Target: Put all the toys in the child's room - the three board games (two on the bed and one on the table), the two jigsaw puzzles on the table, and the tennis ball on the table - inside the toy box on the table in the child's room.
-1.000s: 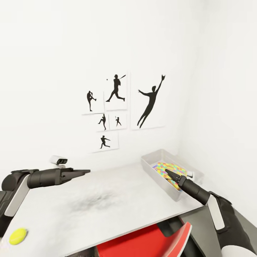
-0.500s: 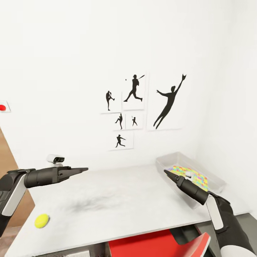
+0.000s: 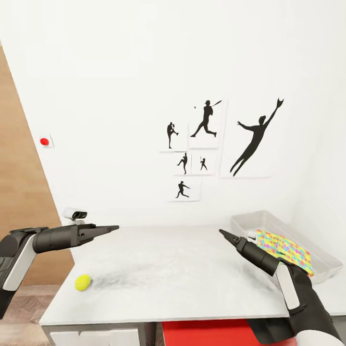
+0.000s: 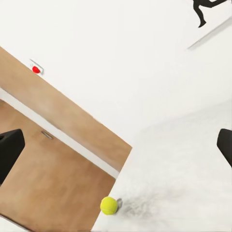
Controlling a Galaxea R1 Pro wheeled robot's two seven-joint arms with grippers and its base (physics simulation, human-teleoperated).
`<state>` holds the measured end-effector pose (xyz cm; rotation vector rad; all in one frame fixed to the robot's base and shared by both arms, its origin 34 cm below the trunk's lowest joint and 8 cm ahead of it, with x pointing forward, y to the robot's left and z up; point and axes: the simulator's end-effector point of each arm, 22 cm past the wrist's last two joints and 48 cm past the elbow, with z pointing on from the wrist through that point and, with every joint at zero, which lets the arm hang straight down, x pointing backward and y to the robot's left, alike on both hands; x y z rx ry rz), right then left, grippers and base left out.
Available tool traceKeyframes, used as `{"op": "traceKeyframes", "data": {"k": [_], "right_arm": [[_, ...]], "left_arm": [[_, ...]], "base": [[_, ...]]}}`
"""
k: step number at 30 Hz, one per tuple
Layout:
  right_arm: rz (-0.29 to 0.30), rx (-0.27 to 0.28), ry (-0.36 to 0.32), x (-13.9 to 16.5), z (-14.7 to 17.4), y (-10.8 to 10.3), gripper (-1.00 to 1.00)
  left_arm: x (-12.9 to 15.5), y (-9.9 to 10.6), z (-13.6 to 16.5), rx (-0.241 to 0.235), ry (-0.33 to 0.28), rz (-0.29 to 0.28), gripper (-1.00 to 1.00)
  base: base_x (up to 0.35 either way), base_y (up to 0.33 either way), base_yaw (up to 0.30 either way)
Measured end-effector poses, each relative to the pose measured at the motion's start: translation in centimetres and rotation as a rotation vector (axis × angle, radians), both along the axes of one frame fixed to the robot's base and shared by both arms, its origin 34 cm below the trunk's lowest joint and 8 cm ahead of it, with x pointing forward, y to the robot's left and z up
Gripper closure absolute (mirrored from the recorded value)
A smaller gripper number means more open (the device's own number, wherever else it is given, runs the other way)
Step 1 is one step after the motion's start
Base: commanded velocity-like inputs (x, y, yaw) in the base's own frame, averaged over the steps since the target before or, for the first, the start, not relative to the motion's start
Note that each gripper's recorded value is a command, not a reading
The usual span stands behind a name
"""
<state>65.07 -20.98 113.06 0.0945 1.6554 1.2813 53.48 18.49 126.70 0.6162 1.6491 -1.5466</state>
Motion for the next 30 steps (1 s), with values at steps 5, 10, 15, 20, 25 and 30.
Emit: {"op": "traceKeyframes", "data": {"k": [5,10,15,20,25,30], "right_arm": [[-0.011,-0.007,-0.018,0.1,0.2,-0.2,-1.00],[-0.018,-0.014,-0.025,0.2,0.2,-0.2,-1.00],[-0.023,-0.035,0.004,0.6,-0.7,1.1,-1.00],[-0.028,-0.041,0.022,0.9,-1.2,1.8,-1.00],[-0.026,-0.034,0.025,0.9,-1.2,2.5,-1.00],[-0.025,-0.031,0.024,0.9,-1.1,2.6,-1.00]], "left_arm": [[0.0,0.0,0.0,0.000,0.000,0.001,-1.00],[0.0,0.0,0.0,0.001,0.000,0.001,-1.00],[0.0,0.0,0.0,0.001,0.000,0.001,-1.00],[0.0,0.0,0.0,0.001,0.000,0.001,-1.00],[0.0,0.1,0.0,0.003,-0.001,0.001,-1.00],[0.1,0.2,-0.1,0.003,0.002,0.003,-1.00]], "base": [[0.000,0.000,0.103],[0.000,0.000,0.021],[0.000,0.000,0.004],[0.000,0.000,0.000],[0.000,0.000,0.000],[0.000,0.000,0.000]]}}
